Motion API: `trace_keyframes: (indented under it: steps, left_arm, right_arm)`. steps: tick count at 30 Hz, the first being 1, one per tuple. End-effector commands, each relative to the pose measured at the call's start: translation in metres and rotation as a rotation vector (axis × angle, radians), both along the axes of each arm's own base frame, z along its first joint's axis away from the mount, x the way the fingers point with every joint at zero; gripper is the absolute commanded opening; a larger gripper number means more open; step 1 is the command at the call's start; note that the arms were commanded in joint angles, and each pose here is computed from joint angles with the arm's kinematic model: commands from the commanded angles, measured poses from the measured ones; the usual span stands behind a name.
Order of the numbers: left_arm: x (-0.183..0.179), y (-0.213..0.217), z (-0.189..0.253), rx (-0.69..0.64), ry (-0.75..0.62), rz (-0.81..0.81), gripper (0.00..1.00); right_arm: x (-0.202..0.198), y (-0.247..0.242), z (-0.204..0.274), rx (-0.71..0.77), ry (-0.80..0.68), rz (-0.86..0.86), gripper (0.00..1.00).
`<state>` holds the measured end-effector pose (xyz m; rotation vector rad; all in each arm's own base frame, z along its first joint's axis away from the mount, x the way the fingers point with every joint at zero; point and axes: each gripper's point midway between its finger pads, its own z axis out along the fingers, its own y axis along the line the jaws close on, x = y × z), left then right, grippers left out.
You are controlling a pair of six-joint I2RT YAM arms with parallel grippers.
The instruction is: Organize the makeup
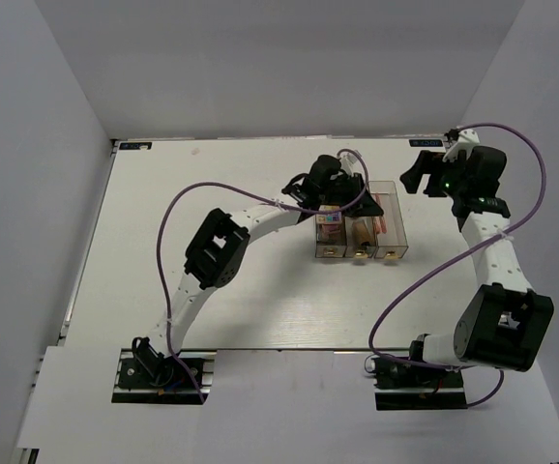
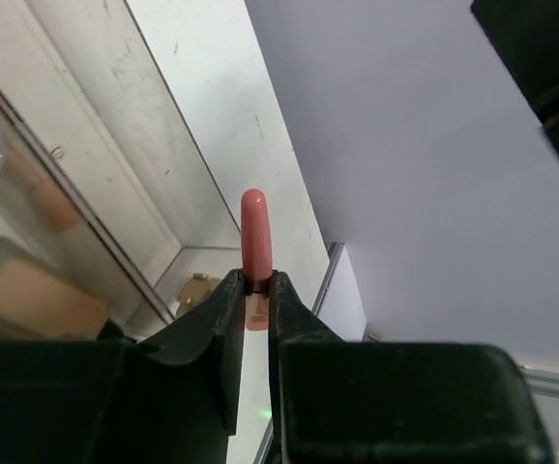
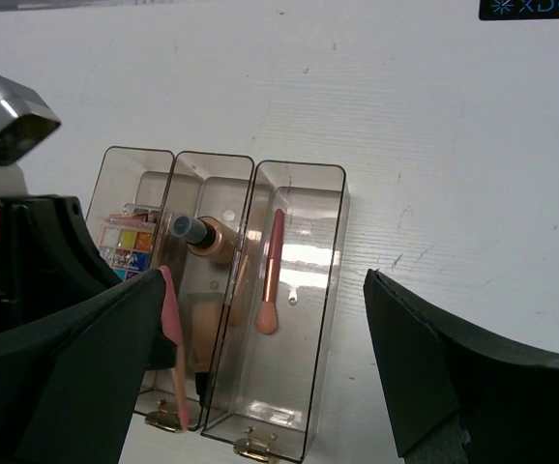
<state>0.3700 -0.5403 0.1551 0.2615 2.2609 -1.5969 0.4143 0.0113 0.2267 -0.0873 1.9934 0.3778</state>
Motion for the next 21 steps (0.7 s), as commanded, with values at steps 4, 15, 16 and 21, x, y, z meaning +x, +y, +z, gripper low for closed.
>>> trace_keyframes:
  steps: [4, 15, 16, 21]
  left_arm:
    - [0.002, -0.02, 0.063, -0.18, -0.119, -0.006, 0.2]
    - [0.01, -0.025, 0.012, -0.002, -0.136, 0.078, 0.42]
    - [0.006, -0.028, 0.009, 0.003, -0.136, 0.074, 0.42]
    - [0.006, -0.029, 0.009, -0.004, -0.136, 0.071, 0.47]
  right_arm:
    - [-0.001, -0.009, 0.018, 0.03, -0.072, -0.023, 0.89]
    - [-0.003, -0.008, 0.021, 0.06, -0.09, 0.009, 0.89]
    - [-0.004, -0.008, 0.021, 0.062, -0.091, 0.012, 0.89]
    - [-0.005, -0.008, 0.022, 0.062, -0.097, 0.019, 0.89]
